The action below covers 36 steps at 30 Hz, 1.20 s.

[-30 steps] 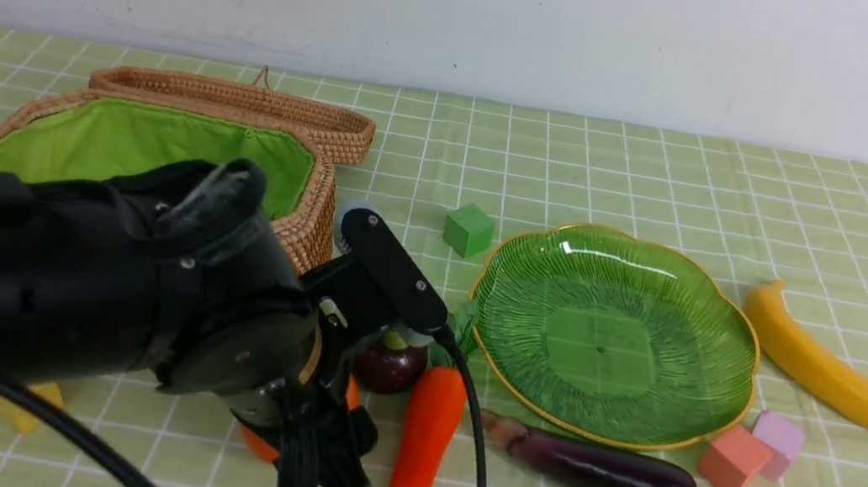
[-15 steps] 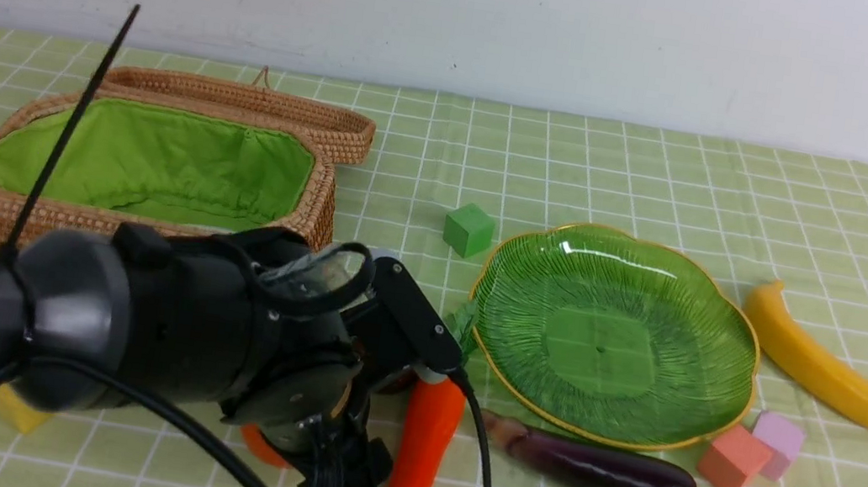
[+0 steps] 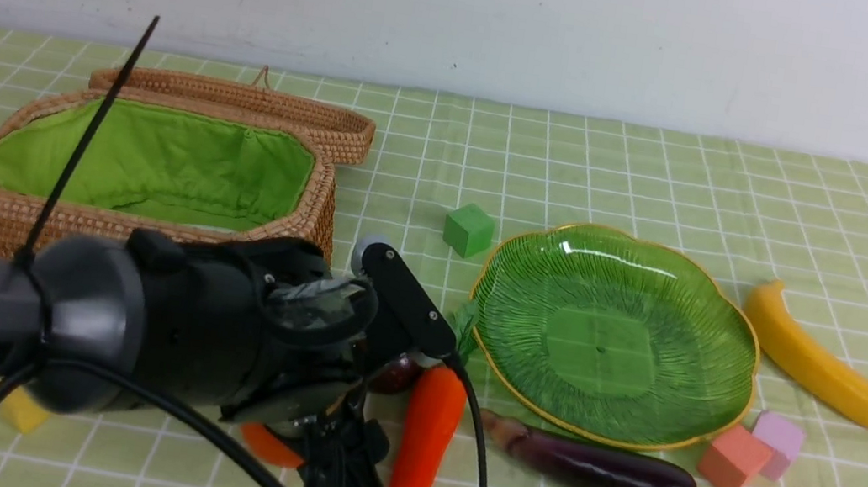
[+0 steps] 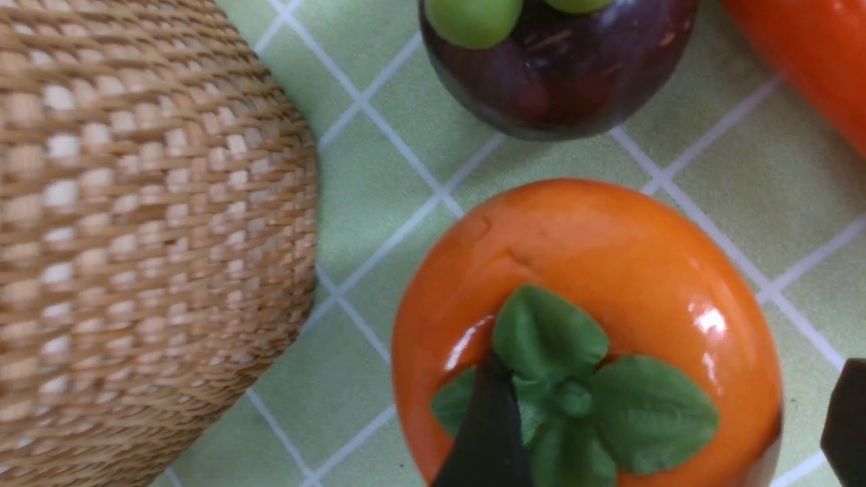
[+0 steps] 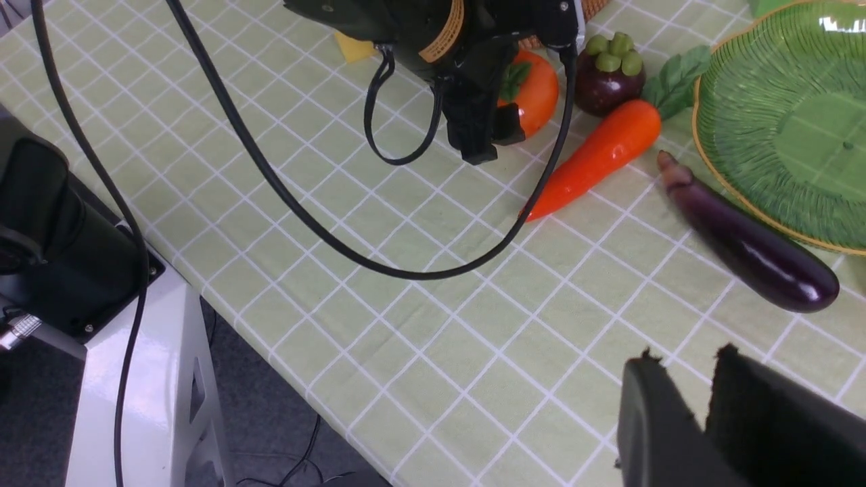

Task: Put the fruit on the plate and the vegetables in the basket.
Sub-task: Grab a tomato with your left arm and place it on the plate on the right.

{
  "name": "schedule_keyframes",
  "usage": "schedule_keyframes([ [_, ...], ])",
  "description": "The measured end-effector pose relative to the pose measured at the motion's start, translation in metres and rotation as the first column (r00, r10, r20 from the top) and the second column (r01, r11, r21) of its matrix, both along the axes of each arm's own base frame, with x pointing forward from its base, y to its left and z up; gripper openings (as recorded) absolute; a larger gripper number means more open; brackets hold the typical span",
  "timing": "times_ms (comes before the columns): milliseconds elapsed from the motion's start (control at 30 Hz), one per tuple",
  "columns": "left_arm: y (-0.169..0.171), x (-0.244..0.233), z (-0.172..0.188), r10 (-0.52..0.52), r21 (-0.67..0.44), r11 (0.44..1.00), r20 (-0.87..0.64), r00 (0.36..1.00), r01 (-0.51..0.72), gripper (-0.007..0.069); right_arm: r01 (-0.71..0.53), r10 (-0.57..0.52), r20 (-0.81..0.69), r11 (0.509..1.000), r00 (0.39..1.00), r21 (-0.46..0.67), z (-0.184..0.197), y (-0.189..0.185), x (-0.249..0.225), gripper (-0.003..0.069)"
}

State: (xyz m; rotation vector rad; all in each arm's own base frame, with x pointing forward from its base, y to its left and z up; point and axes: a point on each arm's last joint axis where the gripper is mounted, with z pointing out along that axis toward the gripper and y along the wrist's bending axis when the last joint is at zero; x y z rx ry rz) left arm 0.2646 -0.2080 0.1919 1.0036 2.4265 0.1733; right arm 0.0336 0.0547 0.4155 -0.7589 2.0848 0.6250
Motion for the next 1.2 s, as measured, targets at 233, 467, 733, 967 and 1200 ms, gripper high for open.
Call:
schedule_keyframes([
  [233,-0.002,0.002,-0.009,0.006,0.014,1.000,-0.023,1.000,-0.005,0.0594,0.000,0.000,0.000,1.000,1.000,0.000,0.000,0.000,0.000,0.0142],
  [467,-0.001,0.005,-0.013,0.009,0.064,0.998,-0.029,1.000,-0.007,0.0557,0.000,0.000,0.000,1.000,1.000,0.000,0.000,0.000,0.000,0.0142],
  [733,0.001,0.005,-0.013,0.054,0.061,0.997,-0.030,0.998,-0.052,0.0447,0.000,0.000,0.003,1.000,1.000,0.001,0.000,0.000,-0.001,0.0148],
  [967,0.005,0.000,-0.005,0.100,0.056,0.994,-0.051,0.994,-0.097,0.0443,0.000,0.000,0.006,1.000,1.000,0.002,0.000,-0.001,-0.002,0.0149],
  [1200,0.013,-0.020,0.029,0.153,-0.056,0.986,-0.112,0.982,-0.160,0.0438,0.002,-0.002,0.004,1.000,1.000,0.004,0.000,-0.001,-0.002,0.0141],
])
